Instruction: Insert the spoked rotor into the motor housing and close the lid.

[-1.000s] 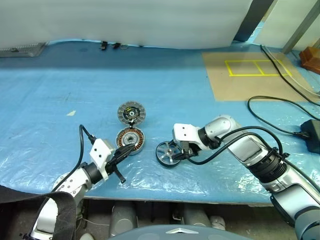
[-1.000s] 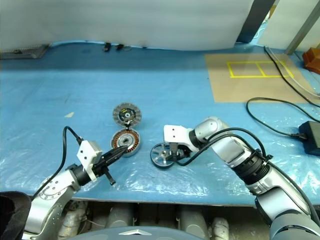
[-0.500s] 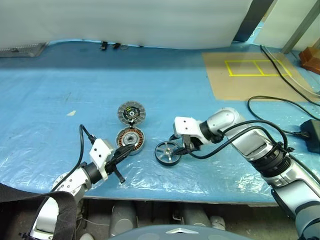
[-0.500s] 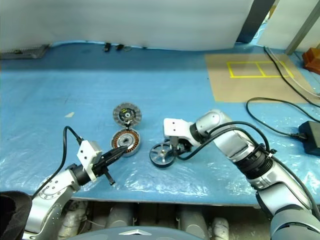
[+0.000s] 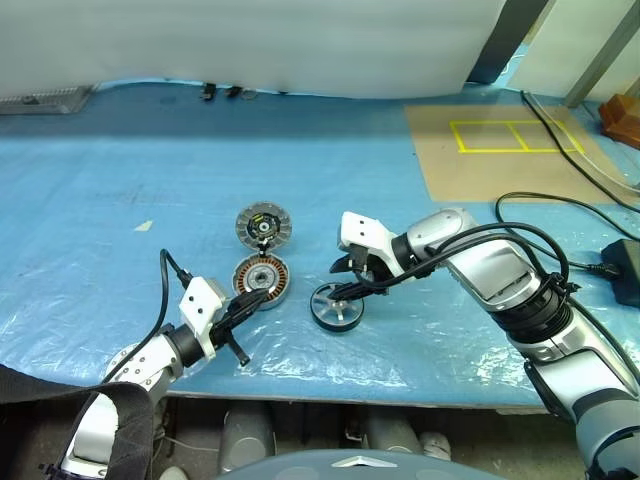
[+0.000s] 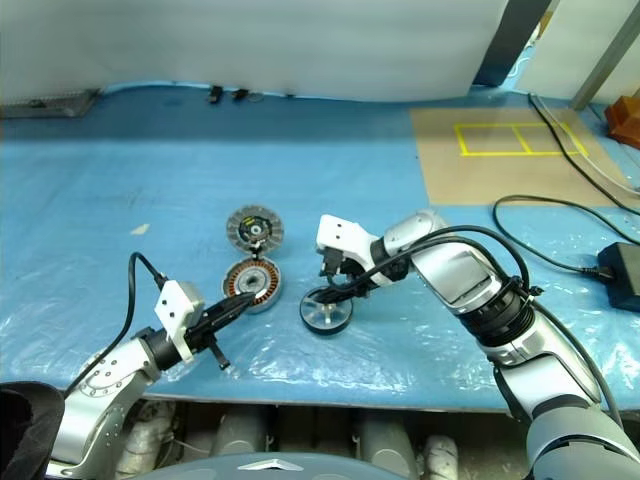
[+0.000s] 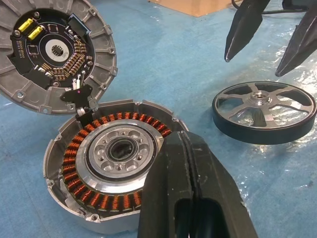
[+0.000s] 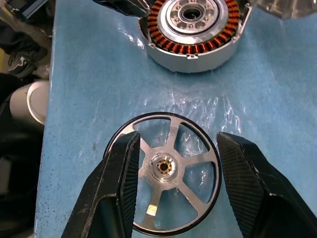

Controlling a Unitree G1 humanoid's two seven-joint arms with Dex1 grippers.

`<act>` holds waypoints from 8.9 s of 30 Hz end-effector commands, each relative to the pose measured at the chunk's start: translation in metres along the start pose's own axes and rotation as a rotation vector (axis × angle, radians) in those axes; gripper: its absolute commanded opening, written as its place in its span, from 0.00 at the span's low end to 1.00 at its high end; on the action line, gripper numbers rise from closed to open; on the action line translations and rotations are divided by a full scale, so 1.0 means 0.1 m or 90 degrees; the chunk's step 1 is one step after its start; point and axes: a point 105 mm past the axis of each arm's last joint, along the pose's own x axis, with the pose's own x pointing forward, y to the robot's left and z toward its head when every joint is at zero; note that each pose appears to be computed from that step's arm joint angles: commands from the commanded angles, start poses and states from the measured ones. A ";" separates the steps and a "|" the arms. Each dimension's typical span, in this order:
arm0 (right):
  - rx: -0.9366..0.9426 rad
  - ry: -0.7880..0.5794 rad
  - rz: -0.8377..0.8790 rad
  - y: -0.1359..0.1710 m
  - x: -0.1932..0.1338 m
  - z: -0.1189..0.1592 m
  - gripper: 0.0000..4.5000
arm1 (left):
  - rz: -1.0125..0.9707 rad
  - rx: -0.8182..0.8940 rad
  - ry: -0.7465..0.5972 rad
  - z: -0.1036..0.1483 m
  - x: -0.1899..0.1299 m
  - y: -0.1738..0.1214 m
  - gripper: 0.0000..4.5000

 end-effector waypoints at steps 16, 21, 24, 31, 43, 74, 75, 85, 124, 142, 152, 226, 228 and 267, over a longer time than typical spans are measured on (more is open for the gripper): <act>0.039 0.056 -0.016 0.07 0.10 -0.15 0.55 | -0.005 0.014 0.004 -0.01 -0.02 0.00 0.00; 0.057 0.066 -0.005 0.11 0.12 -0.18 0.55 | -0.018 0.014 0.007 -0.02 0.00 -0.03 0.00; 0.068 0.068 0.001 0.13 0.14 -0.19 0.55 | -0.019 0.017 0.004 -0.02 0.02 -0.02 0.00; 0.072 0.075 -0.005 0.14 0.22 -0.23 0.55 | -0.014 0.021 0.003 -0.02 0.02 -0.02 0.00; 0.036 0.076 -0.018 0.10 0.23 -0.23 0.29 | 0.000 0.038 -0.005 0.04 0.00 0.07 0.00; -0.168 -0.142 -0.030 -0.19 0.51 0.78 0.28 | 0.118 0.041 -0.023 0.06 -0.40 0.22 0.00; -0.169 -0.144 -0.030 -0.20 0.53 0.80 0.28 | 0.119 0.041 -0.022 0.06 -0.39 0.21 0.00; -0.177 -0.150 -0.022 -0.18 0.67 0.87 0.28 | 0.116 0.042 -0.024 0.07 -0.35 0.21 0.00; -0.178 -0.099 0.030 -0.02 0.82 0.79 0.28 | 0.112 0.047 -0.022 0.08 -0.32 0.22 0.00; -0.198 -0.205 -0.004 -0.09 0.71 1.11 0.96 | 0.099 0.049 -0.016 0.07 -0.30 0.22 0.00; -0.145 -0.289 0.015 -0.08 0.67 1.22 0.42 | 0.104 0.056 -0.019 0.08 -0.31 0.27 0.00; -0.029 -0.473 0.058 -0.36 0.54 1.15 0.01 | 0.103 0.024 -0.006 -0.01 -0.40 0.36 0.00; -0.042 -0.458 0.084 -0.30 0.54 1.11 0.01 | 0.116 0.024 -0.002 -0.01 -0.47 0.40 0.00; -0.068 -0.317 0.012 -0.15 1.11 0.79 0.99 | 0.115 0.027 0.013 -0.05 -0.51 0.45 0.00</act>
